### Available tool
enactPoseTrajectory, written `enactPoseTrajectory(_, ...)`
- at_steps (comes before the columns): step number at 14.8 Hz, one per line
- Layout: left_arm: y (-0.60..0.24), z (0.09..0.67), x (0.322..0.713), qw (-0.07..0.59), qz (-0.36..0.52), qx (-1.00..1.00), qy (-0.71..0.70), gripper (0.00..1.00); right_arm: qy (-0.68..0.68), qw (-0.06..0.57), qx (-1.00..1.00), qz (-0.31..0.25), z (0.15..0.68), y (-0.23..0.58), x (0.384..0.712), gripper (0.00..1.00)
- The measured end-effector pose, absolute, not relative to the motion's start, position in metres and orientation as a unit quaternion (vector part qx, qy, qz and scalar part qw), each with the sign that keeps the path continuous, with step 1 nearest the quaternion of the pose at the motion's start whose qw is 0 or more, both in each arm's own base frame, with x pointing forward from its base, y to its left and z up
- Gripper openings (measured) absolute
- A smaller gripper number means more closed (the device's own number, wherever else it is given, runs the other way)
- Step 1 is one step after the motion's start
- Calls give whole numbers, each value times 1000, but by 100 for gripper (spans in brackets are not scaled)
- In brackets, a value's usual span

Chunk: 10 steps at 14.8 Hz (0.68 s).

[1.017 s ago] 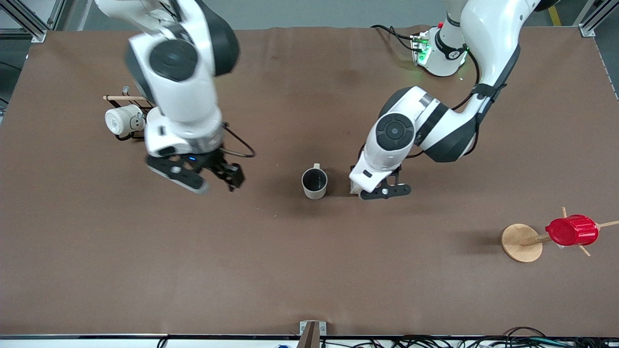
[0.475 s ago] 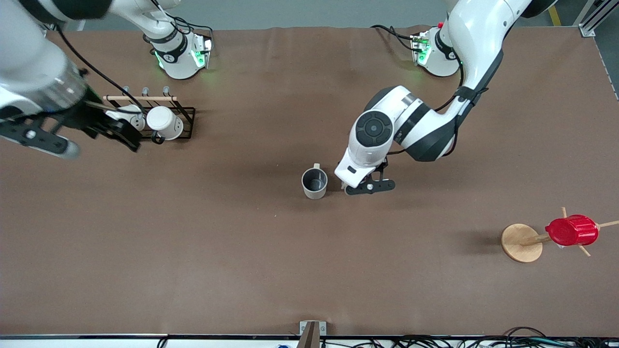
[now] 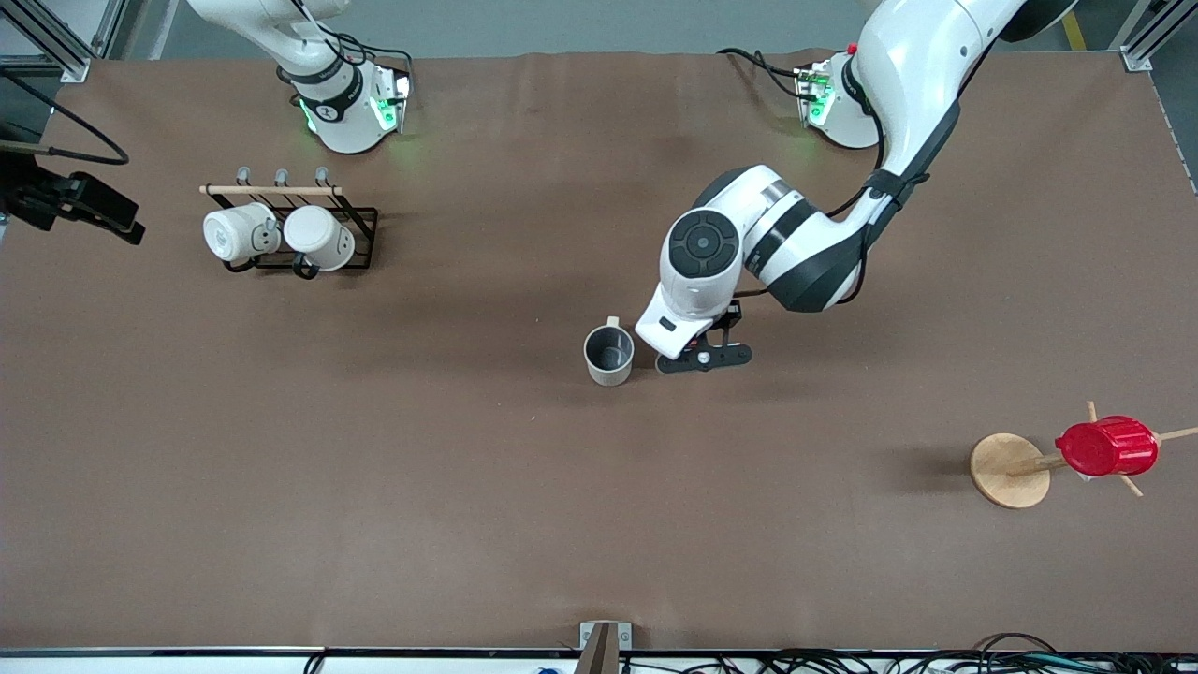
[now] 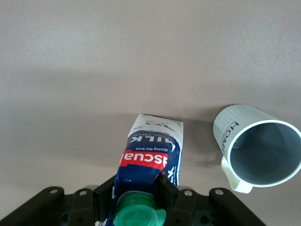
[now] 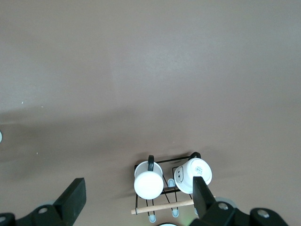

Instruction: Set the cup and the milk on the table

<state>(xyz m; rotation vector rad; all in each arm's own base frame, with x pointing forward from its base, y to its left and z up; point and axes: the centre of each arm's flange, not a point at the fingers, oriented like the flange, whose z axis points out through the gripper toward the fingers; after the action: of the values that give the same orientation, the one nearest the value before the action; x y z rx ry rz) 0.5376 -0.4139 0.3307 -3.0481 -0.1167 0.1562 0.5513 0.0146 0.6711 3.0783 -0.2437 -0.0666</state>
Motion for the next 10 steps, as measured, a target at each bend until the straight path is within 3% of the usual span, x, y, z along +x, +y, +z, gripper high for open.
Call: enactPoseTrajectory(10,-423,336,533,46,36,-998,-21,28,-75,23,997,-10,665,18,557,100)
